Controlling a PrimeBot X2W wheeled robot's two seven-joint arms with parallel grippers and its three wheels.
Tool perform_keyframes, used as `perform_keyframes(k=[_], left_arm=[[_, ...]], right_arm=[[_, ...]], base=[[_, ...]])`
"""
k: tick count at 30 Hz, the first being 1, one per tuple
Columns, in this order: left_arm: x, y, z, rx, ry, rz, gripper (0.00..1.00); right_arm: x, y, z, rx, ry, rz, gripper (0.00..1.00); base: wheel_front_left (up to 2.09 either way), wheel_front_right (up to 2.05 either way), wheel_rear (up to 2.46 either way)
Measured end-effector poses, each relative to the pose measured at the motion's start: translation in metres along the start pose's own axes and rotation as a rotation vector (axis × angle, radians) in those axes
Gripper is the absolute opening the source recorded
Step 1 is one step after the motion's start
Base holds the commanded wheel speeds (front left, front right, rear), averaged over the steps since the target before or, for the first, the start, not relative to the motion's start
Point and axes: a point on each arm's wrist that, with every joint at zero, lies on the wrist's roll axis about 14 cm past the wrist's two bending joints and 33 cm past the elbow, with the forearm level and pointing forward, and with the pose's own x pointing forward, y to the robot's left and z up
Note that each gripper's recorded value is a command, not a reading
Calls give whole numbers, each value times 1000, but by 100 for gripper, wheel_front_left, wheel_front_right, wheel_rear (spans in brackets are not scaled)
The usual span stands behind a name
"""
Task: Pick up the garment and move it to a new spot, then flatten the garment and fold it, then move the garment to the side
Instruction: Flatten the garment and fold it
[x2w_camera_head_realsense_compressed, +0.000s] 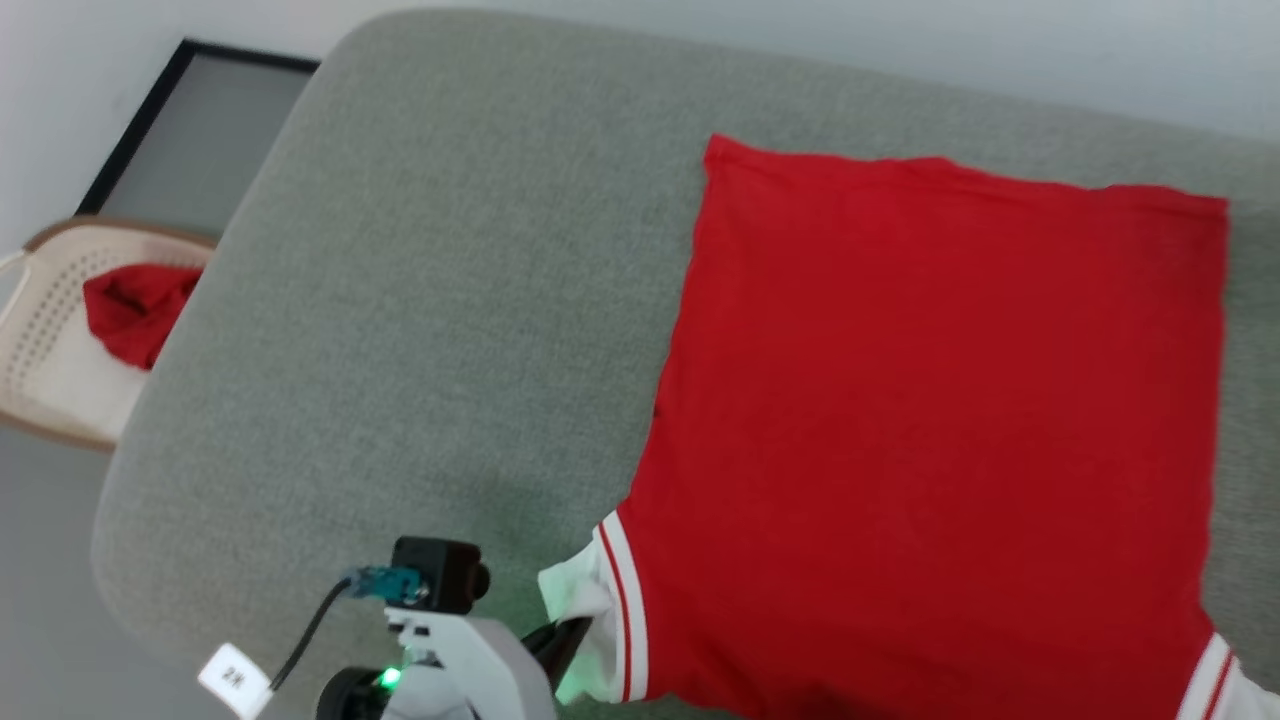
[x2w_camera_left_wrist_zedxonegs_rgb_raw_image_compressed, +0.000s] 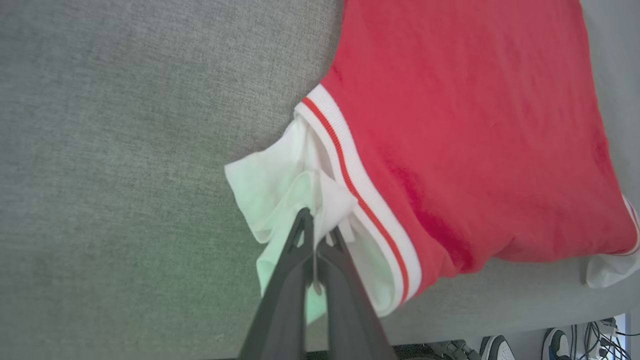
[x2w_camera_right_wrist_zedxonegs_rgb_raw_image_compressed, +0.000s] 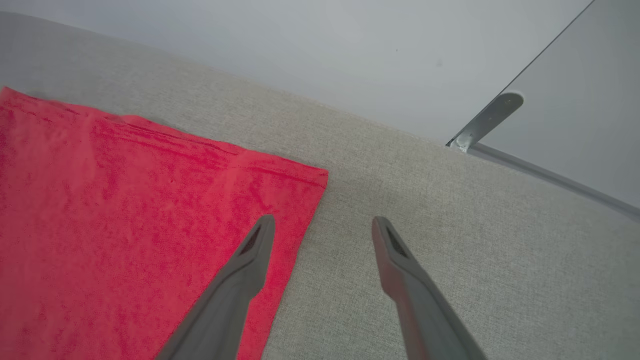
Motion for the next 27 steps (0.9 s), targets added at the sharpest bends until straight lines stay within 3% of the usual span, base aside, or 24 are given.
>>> perform_keyframes(k=[18, 19, 20, 27], left_arm=[[44, 7, -8, -40, 57, 5, 0], [46, 9, -9, -44, 56, 10, 0], [46, 10, -9, -48, 55, 13, 0], [47, 14, -10, -69, 46, 26, 0]], right_arm=[[118, 9, -73, 174, 437, 18, 100], [121, 11, -75, 171, 457, 20, 82], [124, 12, -76, 166, 470, 21, 2], [130, 28, -74, 152, 493, 49, 0]], base=[[0, 0, 0], [0, 0, 0], [0, 0, 0], [0, 0, 0]])
